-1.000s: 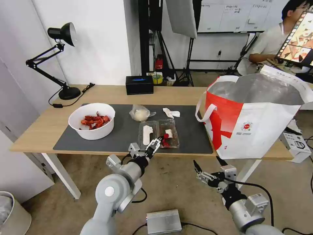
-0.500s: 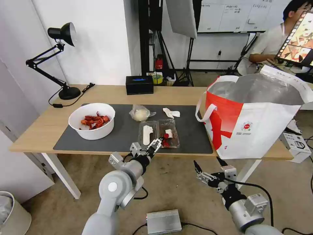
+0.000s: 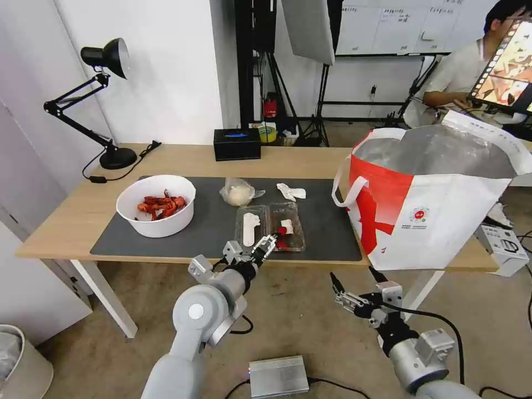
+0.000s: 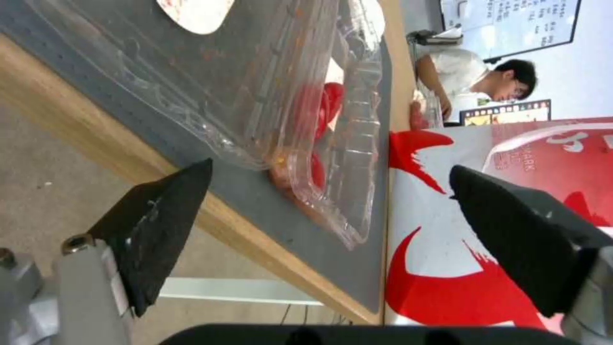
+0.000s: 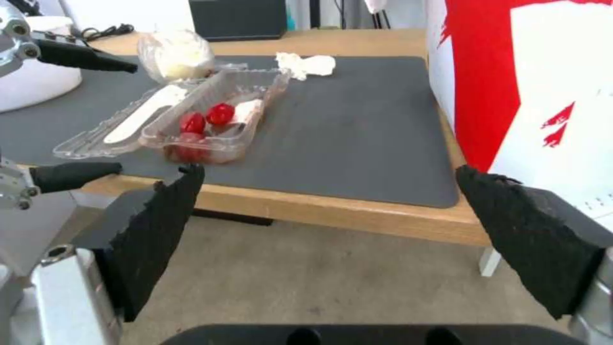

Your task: Pick up the trash from the table and place it into the takeout bag.

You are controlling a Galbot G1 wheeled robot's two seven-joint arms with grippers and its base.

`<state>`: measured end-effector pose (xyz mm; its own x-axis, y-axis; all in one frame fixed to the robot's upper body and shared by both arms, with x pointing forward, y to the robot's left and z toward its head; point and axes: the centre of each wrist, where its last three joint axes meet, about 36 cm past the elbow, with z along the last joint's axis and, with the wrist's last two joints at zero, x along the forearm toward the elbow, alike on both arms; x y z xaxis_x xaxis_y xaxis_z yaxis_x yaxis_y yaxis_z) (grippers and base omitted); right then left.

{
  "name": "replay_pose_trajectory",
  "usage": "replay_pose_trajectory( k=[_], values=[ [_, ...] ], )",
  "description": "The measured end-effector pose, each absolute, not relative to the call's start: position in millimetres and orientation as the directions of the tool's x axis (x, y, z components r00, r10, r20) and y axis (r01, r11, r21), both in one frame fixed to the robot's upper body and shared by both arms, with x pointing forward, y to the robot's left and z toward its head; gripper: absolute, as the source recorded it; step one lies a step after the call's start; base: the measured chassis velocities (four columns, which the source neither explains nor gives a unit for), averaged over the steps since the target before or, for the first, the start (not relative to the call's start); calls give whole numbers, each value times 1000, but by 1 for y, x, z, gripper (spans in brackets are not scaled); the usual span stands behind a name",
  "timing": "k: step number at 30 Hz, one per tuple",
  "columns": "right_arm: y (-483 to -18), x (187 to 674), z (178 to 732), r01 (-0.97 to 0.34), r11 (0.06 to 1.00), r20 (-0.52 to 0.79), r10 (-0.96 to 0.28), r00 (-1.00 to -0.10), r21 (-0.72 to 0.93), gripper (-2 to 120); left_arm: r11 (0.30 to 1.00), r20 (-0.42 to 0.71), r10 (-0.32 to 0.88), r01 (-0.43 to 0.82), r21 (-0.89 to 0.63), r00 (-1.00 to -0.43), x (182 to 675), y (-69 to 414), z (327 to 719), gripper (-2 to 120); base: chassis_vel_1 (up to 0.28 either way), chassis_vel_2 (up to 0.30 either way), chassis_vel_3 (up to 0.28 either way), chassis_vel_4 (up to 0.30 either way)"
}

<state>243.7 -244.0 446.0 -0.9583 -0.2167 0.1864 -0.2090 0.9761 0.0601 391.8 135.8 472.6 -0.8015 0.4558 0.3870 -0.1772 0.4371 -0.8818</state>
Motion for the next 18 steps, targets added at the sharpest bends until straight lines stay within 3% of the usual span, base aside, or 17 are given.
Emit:
replay_pose_trajectory(
  k=[18],
  values=[
    [-241,244,445,-206,976,183,-215,-959,68,100,450,399,418,-196,-871,-816,397,145,474,100,0,0,0,0]
  ],
)
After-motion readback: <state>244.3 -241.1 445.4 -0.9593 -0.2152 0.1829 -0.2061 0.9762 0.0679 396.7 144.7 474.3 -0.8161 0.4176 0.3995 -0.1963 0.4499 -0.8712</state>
